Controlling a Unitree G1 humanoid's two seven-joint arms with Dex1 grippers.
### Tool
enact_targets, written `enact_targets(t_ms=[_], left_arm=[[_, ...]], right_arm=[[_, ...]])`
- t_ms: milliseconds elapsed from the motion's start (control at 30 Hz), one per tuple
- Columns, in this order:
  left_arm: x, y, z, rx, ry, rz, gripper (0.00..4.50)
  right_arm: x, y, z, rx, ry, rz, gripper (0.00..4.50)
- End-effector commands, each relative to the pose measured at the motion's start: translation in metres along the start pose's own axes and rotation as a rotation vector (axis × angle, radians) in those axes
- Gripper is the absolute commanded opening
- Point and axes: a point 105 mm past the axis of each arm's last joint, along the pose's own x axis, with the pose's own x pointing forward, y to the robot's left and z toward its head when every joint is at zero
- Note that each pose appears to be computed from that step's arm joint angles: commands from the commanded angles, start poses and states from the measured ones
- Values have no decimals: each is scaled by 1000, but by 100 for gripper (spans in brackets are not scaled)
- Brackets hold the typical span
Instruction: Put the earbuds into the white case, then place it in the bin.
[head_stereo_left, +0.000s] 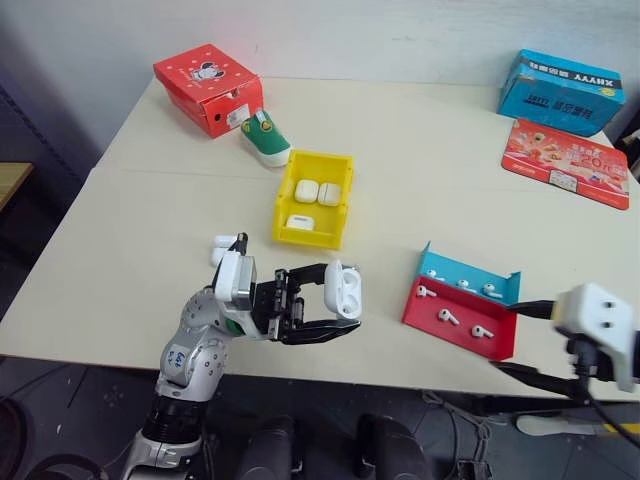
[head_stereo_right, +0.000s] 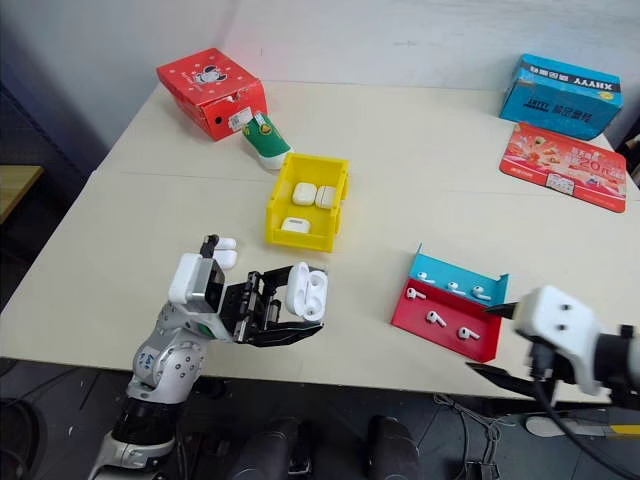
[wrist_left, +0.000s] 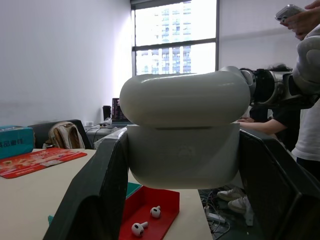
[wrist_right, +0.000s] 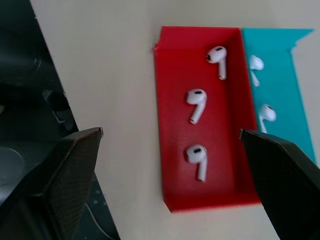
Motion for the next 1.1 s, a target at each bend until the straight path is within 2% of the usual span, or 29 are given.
enact_targets(t_ms=[33,100,233,767,1100], left_arm=[[4,0,5,40,-3,-4,279],[4,0,5,42,0,1,279],[5,-1,5,40,10,11,279],[8,-7,5,32,23,37,279],[8,-8,6,22,31,34,279]], right_arm=[[7,-7,0,-29,57,-26,412],[12,-14,-1,-40,88,-35,362],[19,-26,-7,-55,146,-53,232],[34,-39,-30,-39,286,-23,232],[39,-38,-31,-19,304,-9,232]])
